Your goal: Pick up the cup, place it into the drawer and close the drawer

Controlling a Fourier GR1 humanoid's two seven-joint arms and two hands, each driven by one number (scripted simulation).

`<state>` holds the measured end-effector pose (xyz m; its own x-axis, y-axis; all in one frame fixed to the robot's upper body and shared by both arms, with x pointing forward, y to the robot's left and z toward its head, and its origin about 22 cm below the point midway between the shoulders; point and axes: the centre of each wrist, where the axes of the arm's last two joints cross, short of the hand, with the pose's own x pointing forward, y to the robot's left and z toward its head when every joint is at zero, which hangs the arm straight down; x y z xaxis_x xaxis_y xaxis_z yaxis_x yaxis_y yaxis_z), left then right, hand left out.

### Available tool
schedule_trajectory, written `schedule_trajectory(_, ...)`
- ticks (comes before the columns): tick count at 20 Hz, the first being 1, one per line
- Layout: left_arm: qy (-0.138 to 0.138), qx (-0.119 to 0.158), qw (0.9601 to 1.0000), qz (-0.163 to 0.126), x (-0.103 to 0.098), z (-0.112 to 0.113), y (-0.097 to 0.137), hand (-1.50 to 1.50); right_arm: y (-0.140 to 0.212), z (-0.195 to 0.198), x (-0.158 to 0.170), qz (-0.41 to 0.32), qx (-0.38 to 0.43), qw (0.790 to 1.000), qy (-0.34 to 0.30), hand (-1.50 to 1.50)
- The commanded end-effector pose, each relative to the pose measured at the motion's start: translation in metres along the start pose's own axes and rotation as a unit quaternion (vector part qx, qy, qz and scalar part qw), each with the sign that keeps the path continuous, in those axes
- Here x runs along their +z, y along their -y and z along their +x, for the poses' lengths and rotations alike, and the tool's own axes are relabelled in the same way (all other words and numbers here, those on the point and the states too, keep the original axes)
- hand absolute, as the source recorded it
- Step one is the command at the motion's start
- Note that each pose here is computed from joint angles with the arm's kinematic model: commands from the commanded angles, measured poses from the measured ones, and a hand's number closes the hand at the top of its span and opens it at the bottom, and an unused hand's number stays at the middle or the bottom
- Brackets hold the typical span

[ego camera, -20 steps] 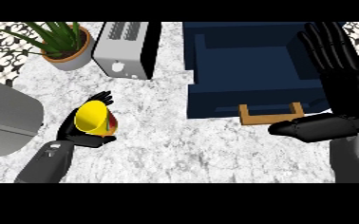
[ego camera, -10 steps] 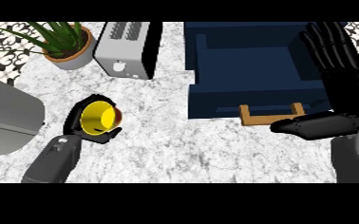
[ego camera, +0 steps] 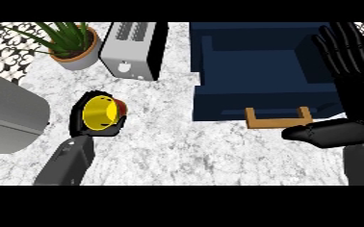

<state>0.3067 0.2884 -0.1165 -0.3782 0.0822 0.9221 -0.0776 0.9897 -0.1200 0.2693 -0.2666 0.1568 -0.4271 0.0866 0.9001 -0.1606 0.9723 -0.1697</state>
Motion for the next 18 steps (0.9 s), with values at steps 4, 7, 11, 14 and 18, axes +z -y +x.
schedule_trajectory(4,0.080,0.041,0.9937,-0.066,-0.059,0.020,0.060,1.50,0.001,-0.006,-0.002,-0.004,0.002,1.000,-0.011,-1.50)
schedule_trajectory(7,0.108,0.048,0.9892,-0.086,-0.082,0.038,0.075,1.50,-0.002,-0.010,-0.007,-0.016,0.004,1.000,-0.005,-1.50)
schedule_trajectory(11,0.108,0.057,0.9831,-0.136,-0.126,0.076,0.134,1.50,0.006,-0.016,-0.004,-0.010,0.025,1.000,-0.012,-1.50)
schedule_trajectory(14,0.094,0.054,0.9814,-0.158,-0.140,0.102,0.164,1.50,0.001,-0.002,0.005,-0.019,0.018,1.000,-0.009,-1.50)
schedule_trajectory(18,0.098,0.039,0.9807,-0.164,-0.162,0.146,0.203,1.50,0.001,-0.013,-0.012,-0.024,0.006,1.000,-0.013,-1.50)
